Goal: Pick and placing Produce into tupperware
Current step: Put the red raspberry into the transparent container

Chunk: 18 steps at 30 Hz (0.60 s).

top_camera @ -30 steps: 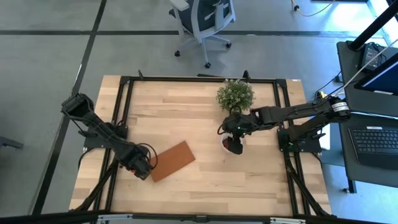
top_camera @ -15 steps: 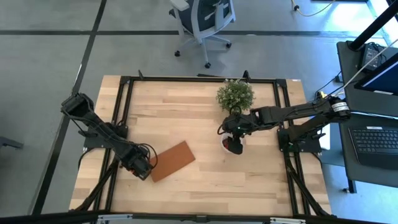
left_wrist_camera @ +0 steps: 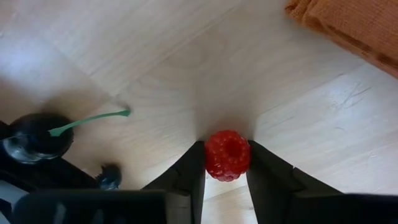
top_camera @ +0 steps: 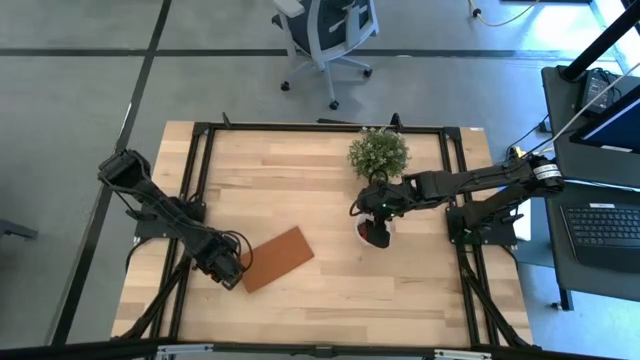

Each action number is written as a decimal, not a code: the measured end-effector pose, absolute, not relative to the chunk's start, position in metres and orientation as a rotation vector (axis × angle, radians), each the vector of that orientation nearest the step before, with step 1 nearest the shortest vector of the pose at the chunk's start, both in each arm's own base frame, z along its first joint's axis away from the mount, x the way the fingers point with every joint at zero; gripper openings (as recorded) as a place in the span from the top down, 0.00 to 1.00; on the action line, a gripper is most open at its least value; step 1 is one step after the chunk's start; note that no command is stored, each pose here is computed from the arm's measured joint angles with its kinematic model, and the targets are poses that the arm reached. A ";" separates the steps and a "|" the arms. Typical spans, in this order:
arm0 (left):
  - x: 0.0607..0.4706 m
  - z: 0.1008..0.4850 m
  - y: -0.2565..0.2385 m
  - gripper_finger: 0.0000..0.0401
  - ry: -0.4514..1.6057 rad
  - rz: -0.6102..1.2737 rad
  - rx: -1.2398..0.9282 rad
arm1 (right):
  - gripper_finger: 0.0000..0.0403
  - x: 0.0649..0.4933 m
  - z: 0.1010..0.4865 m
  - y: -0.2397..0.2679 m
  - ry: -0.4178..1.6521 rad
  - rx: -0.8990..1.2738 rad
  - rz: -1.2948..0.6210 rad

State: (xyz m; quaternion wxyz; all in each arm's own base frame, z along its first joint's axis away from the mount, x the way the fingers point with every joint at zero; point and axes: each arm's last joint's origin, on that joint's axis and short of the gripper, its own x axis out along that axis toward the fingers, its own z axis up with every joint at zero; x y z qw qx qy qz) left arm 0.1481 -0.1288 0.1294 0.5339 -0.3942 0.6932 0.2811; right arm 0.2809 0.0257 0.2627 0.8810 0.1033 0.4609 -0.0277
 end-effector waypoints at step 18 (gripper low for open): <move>0.163 0.178 -0.129 0.79 1.463 0.616 -0.870 | 0.47 0.281 0.263 0.026 0.956 0.188 -0.042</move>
